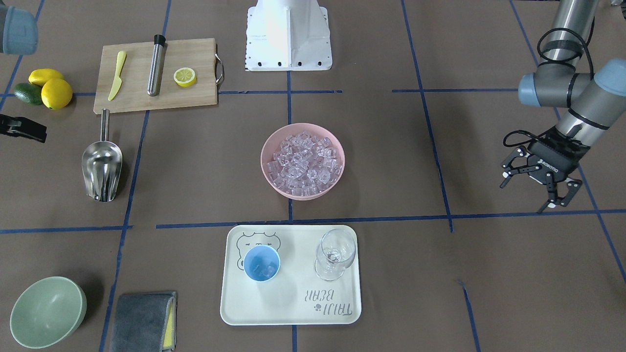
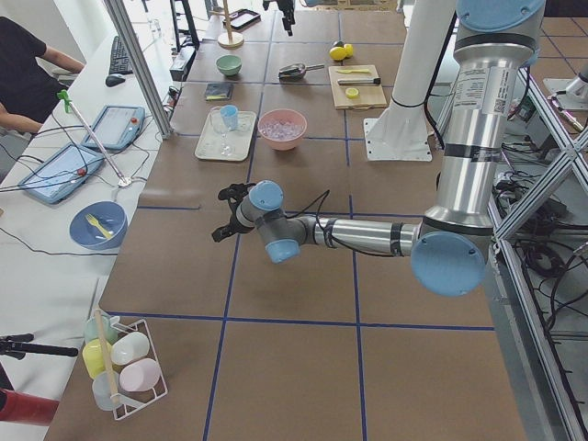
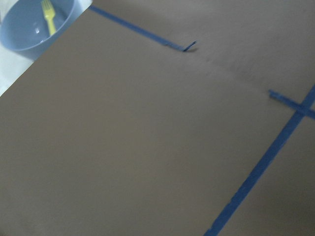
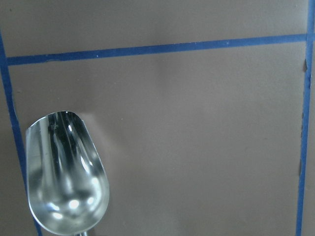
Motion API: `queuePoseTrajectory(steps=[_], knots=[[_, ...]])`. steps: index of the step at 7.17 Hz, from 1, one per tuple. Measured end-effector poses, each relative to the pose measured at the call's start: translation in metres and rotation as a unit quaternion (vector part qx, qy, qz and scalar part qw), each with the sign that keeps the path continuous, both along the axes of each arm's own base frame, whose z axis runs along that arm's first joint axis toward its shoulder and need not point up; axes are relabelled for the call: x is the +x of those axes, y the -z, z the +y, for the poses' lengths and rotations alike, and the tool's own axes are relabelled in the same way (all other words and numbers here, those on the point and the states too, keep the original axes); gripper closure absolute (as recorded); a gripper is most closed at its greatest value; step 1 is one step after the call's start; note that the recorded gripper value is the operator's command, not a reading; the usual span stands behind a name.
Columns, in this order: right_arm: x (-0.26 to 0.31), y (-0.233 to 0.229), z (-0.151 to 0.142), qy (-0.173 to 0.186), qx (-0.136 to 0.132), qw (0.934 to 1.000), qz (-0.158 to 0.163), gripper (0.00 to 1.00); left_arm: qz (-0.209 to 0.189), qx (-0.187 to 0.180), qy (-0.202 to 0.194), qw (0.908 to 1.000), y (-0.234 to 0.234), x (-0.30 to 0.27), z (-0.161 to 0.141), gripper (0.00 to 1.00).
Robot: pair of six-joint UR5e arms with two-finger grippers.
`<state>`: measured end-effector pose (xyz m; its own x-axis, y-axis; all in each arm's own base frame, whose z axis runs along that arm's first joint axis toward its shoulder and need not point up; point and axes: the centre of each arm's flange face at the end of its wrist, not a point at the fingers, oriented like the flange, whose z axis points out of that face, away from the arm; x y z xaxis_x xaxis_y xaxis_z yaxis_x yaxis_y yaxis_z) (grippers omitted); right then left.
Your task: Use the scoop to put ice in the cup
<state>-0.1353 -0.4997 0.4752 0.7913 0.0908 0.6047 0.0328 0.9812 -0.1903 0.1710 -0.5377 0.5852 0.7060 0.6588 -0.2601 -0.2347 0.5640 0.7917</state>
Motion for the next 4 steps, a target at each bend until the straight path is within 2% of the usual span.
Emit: queuePoseTrajectory(steps=[1, 2, 3, 4], knots=[[0.01, -0.009, -0.002, -0.009, 0.019, 0.9998, -0.005, 0.0, -0.019, -0.041, 0.017, 0.9989, -0.012, -0.02, -0.006, 0.0], [0.02, -0.024, -0.008, -0.019, 0.035, 0.9992, -0.009, 0.0, -0.019, -0.092, 0.022, 0.9954, -0.017, -0.043, -0.015, 0.0], [0.031, -0.04, -0.014, -0.023, 0.049, 0.9985, -0.01, 0.0, 0.005, -0.148, 0.021, 0.9888, -0.019, -0.077, -0.021, 0.0], [0.042, -0.056, -0.02, -0.022, 0.062, 0.9978, -0.012, 0.0, 0.038, -0.204, 0.022, 0.978, -0.017, -0.112, -0.023, 0.0]])
